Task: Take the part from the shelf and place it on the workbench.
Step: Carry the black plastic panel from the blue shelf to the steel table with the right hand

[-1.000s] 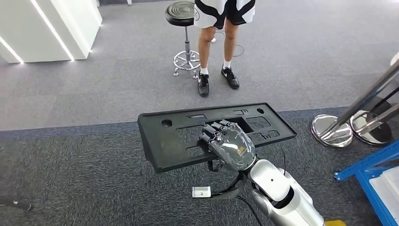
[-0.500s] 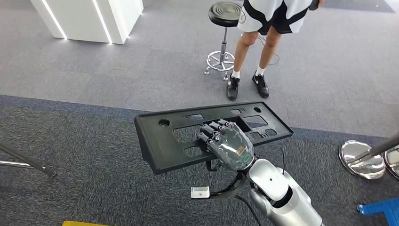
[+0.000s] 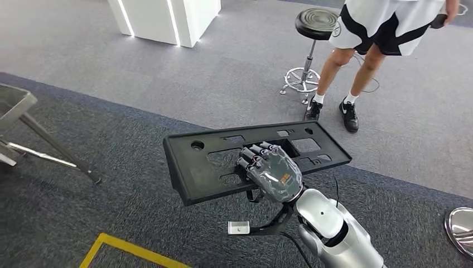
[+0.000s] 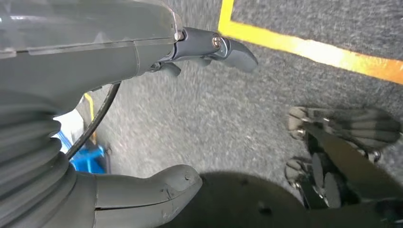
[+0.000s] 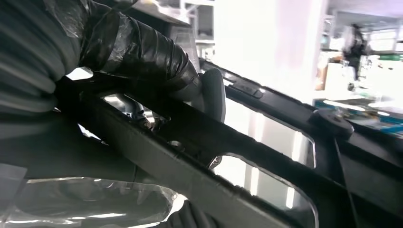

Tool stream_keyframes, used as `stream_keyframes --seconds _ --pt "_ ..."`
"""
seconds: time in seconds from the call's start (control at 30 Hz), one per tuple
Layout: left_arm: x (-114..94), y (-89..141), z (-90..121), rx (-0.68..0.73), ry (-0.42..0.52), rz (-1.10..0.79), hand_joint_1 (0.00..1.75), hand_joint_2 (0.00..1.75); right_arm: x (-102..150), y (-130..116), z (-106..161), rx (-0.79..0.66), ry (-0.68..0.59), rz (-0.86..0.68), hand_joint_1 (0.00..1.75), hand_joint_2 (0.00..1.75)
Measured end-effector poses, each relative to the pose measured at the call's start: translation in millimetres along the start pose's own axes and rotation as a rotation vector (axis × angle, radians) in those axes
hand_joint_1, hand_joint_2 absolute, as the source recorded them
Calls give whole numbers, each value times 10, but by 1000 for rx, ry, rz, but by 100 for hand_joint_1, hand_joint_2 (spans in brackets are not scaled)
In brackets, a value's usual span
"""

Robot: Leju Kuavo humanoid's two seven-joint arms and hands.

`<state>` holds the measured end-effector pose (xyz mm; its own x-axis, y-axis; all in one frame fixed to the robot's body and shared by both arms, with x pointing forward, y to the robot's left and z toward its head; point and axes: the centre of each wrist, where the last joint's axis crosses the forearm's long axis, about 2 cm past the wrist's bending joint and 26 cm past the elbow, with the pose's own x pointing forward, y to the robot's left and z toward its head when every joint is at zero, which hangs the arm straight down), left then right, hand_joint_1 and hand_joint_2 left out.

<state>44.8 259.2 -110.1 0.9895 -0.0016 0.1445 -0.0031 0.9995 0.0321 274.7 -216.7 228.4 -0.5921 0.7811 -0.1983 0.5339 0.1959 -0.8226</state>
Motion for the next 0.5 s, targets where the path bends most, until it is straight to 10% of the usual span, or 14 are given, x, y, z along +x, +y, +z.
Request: stream_keyframes --seconds 0.5 --pt "-1 -4 1 4 -5 -14 0 175 -13 -11 -24 -3 1 7 175 175"
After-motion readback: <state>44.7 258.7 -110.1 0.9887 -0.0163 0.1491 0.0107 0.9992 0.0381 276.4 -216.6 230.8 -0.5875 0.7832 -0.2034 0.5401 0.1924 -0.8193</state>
